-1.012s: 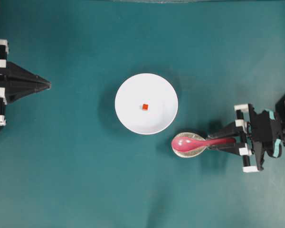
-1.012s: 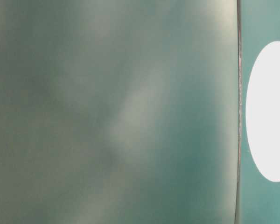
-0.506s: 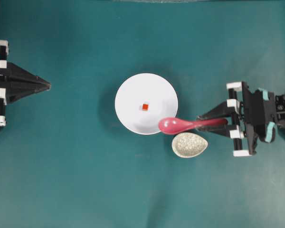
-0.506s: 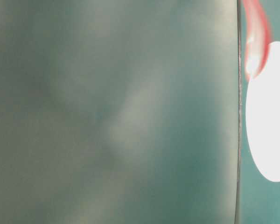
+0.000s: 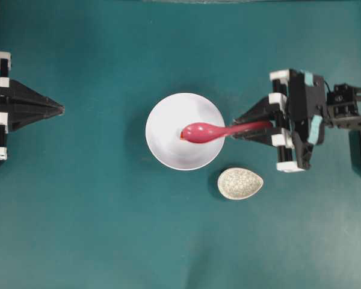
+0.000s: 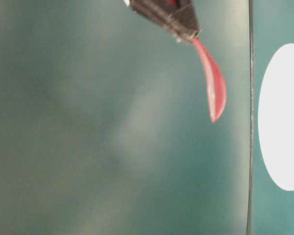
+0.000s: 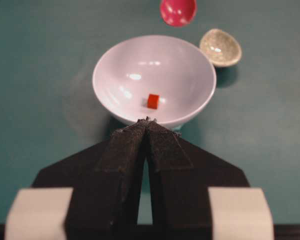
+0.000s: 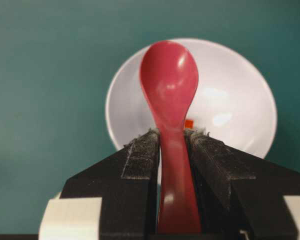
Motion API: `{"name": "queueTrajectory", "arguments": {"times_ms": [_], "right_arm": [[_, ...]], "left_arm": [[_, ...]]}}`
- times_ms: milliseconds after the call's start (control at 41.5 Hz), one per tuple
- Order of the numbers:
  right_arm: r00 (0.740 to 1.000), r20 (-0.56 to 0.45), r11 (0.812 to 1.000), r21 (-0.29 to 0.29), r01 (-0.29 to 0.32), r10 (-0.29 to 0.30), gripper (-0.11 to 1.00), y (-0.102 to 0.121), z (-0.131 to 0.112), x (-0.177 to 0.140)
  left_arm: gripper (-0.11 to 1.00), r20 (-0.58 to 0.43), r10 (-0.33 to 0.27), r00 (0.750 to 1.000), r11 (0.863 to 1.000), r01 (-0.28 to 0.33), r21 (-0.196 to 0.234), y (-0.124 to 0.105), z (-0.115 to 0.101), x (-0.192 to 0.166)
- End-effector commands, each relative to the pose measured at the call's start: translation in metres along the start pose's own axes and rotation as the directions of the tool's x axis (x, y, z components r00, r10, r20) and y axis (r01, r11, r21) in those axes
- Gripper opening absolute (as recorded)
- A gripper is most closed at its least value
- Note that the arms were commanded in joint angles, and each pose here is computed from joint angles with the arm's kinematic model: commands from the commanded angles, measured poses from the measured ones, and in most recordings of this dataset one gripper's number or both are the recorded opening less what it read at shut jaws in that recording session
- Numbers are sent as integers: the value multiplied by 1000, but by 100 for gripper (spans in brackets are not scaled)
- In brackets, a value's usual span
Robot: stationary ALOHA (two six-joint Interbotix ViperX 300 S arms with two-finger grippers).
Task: Grip the spoon and scoop the red block from the bowl with right arm.
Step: 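Lift the spoon with the right gripper and carry it over the white bowl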
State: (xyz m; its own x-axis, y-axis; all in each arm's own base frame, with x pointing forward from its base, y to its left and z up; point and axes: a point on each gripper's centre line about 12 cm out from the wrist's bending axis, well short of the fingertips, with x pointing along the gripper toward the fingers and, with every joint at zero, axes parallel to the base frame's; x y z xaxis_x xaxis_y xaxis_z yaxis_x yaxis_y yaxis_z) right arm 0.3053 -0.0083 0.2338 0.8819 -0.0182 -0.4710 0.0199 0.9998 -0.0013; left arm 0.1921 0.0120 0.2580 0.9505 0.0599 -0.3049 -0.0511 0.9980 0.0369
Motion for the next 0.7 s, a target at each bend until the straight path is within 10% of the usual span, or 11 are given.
{"name": "queueTrajectory", "arguments": {"times_ms": [0, 434, 674], "right_arm": [[999, 38, 1000, 17, 2, -2, 25, -5, 27, -5], [989, -137, 982, 190, -22, 49, 25, -24, 51, 7], [959, -266, 980, 195, -43, 95, 25, -28, 59, 25]], "left_arm": [[0, 23, 4, 1000, 1000, -4, 2, 1, 11, -1], [0, 43, 5, 999, 1000, -5, 2, 1, 15, -5], [0, 49, 5, 999, 1000, -5, 0, 1, 16, -6]]}}
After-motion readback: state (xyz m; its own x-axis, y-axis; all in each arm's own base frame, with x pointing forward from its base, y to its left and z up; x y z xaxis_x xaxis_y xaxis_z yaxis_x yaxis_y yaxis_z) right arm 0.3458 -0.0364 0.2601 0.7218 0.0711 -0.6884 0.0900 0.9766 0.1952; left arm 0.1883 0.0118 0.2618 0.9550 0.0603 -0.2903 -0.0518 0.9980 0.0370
